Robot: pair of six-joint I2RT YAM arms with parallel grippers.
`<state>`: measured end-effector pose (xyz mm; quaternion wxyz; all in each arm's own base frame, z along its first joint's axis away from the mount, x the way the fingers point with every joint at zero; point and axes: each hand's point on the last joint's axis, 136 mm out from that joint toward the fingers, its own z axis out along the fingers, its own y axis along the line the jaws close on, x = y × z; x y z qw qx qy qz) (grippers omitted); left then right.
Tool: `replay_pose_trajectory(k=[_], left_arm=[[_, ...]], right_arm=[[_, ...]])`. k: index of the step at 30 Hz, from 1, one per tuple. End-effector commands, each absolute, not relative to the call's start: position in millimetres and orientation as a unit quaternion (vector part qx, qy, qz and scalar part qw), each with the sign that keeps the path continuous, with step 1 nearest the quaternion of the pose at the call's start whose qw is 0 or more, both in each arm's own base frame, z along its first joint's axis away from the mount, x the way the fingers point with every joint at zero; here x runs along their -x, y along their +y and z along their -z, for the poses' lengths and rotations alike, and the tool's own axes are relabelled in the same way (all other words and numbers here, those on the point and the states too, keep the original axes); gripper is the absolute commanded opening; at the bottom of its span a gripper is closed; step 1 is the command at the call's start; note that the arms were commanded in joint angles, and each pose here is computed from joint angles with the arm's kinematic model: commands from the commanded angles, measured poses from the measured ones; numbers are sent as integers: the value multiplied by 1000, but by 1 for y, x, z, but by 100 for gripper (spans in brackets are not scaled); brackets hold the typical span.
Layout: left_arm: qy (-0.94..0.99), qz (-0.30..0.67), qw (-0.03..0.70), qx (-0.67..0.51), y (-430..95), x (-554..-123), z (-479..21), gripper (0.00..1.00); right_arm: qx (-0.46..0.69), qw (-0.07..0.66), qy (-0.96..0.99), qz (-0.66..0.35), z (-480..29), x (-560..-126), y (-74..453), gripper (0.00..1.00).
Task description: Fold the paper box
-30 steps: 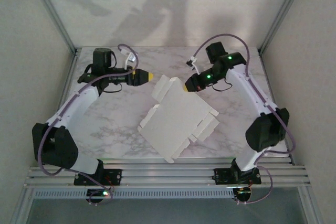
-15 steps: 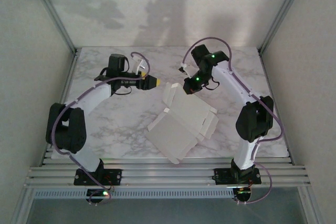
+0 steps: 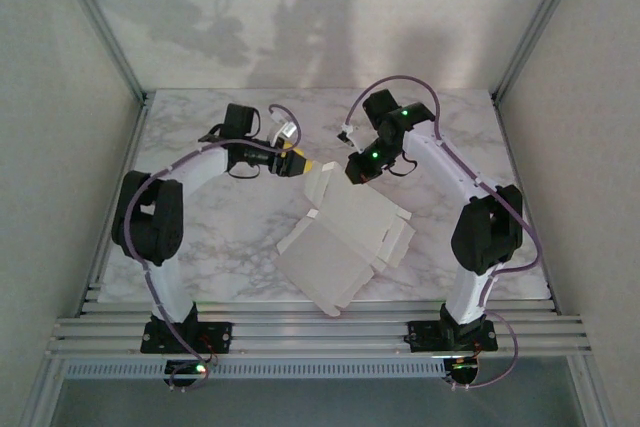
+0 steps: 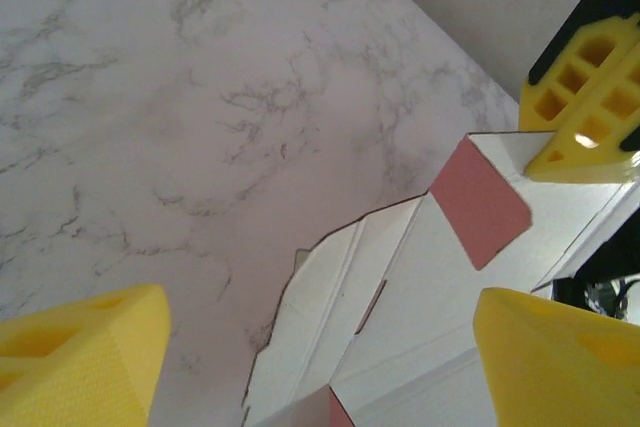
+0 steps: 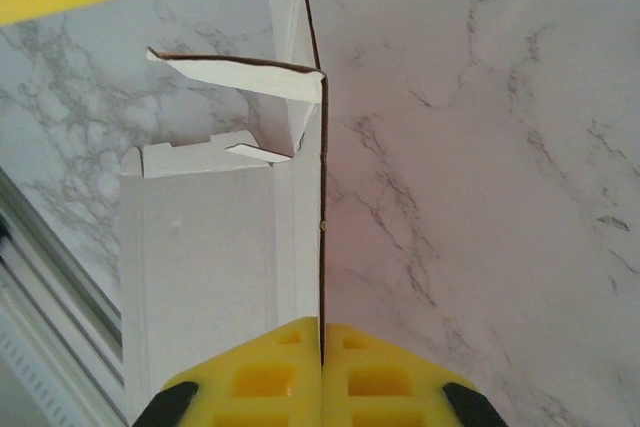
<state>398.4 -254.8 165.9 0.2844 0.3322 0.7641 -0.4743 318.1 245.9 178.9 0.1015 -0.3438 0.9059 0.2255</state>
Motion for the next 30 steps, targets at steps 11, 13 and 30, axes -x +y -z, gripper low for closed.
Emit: replay_pose_trajectory(k=[11,13,30], left_arm=[[730,508,204,-410,-278,-359,-145,42],[730,508,203,-411,-278,-357,-146,38],[770,447,217,-401,-284,-360,-151,8]], right_arm=[[357,106,896,-241,-191,-310,250,0],[356,106,897,-238,-190,-311,249,0],[346,109,909,-207,-180,-319,242,0]])
